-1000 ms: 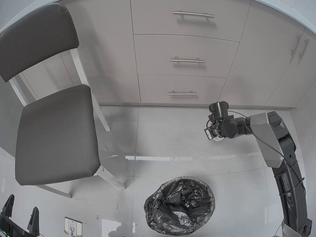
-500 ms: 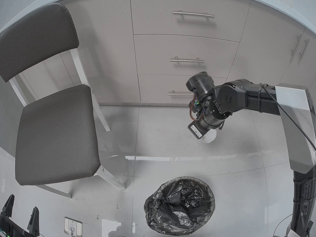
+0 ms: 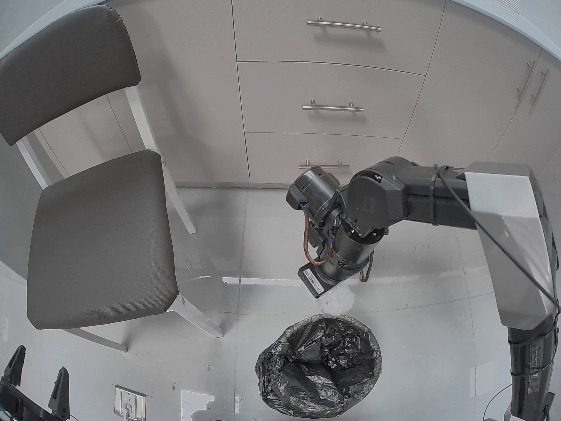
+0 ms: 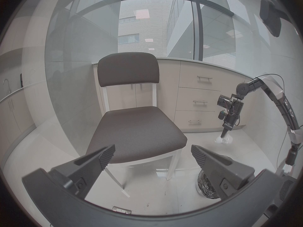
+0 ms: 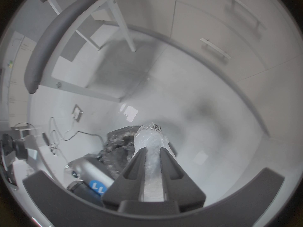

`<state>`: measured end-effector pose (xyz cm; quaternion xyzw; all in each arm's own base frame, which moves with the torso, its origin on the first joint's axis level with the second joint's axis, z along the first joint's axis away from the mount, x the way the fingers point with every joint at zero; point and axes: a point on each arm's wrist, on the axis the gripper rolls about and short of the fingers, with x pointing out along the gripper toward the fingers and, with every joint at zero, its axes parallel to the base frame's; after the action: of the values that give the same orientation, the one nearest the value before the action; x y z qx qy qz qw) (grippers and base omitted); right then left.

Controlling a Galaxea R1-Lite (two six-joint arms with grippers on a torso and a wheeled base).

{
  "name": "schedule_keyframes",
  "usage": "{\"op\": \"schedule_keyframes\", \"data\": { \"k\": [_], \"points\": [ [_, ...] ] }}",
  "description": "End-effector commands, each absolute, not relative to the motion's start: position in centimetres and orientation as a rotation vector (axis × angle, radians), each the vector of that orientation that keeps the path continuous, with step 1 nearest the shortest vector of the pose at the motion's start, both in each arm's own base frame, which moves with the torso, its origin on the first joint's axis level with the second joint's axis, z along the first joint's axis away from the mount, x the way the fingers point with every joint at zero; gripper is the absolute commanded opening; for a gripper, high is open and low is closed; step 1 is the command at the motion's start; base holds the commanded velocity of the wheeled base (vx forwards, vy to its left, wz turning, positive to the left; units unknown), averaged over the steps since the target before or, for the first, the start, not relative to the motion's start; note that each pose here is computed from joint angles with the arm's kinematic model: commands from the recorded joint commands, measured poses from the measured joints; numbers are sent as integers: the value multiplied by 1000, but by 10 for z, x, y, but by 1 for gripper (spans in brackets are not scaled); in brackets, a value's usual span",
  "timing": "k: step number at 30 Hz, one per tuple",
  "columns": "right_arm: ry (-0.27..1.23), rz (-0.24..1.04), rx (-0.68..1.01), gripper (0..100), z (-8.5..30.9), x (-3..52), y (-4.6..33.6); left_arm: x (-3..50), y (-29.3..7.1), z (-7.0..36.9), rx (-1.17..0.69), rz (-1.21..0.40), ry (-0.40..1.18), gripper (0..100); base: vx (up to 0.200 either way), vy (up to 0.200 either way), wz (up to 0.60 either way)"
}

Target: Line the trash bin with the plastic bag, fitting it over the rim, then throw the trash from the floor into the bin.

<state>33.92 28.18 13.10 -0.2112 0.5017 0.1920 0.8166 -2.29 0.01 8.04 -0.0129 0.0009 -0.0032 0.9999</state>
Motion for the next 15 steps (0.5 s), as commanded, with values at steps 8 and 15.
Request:
{"op": "schedule_keyframes", "data": {
  "k": [8, 15],
  "points": [
    [1281, 381, -450, 0, 70, 341, 289, -23, 0, 76, -26, -6, 3, 100, 0, 0, 0],
    [1338, 351, -452, 0, 55, 341, 289, -23, 0, 76, -26, -6, 3, 100, 0, 0, 0]
  ]
}}
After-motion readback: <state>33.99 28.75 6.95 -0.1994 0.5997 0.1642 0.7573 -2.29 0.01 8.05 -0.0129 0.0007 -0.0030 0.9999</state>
